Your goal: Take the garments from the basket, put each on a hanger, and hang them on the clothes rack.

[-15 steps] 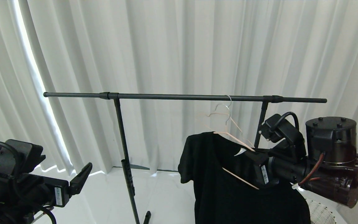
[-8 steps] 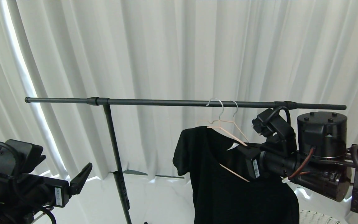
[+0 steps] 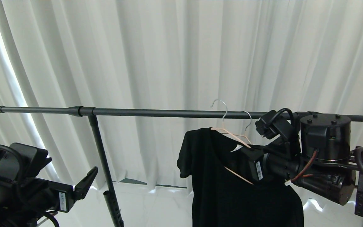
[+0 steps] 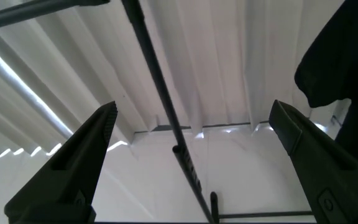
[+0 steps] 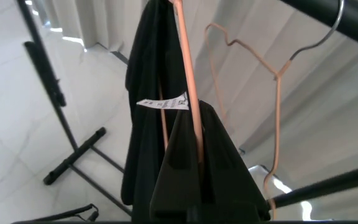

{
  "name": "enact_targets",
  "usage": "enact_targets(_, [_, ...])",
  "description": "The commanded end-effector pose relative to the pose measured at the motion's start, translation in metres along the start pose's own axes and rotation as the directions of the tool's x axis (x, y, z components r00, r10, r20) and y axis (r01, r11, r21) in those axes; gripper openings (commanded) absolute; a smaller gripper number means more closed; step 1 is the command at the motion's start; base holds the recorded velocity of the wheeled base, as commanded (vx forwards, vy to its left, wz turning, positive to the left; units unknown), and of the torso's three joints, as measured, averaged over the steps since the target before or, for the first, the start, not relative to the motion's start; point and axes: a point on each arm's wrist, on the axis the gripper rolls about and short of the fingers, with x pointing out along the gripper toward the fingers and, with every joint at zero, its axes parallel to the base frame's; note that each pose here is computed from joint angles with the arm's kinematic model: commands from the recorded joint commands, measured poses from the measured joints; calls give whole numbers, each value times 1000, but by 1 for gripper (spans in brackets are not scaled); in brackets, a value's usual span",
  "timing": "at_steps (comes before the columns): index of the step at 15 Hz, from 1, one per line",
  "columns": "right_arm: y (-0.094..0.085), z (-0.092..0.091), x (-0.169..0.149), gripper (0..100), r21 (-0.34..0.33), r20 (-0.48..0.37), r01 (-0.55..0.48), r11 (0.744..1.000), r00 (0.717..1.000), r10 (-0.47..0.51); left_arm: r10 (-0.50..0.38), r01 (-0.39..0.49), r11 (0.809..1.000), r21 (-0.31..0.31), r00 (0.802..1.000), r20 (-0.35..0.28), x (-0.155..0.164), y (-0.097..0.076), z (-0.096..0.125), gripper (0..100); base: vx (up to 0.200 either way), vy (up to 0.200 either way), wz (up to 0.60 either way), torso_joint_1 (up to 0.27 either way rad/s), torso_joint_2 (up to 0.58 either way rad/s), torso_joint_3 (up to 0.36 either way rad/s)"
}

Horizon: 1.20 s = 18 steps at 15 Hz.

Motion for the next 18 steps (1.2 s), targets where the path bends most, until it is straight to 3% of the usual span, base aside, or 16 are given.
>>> enact_targets(1, [-1, 0, 1, 0, 1, -1, 2, 1000, 1000, -2, -3, 3, 1000, 2, 1000, -1, 0, -1, 0, 100, 0, 0, 0, 0, 0, 0])
enact_targets(5, [-12, 5, 24, 0, 16, -7, 47, 999, 999, -47, -2, 2, 1000, 5, 1000, 3, 0, 0, 1, 100, 0, 0, 0, 0, 0, 0])
enact_targets(12, [-5, -12, 70, 0, -3, -85, 43, 999, 995, -43, -32, 32, 999, 13, 999, 25, -3, -5, 3, 100, 0, 0, 0, 0, 0, 0])
enact_targets(18, [-4, -7, 82, 0, -3, -70, 43, 999, 997, -44, -33, 32, 999, 18, 999, 22, -4, -5, 3, 100, 0, 0, 0, 0, 0, 0])
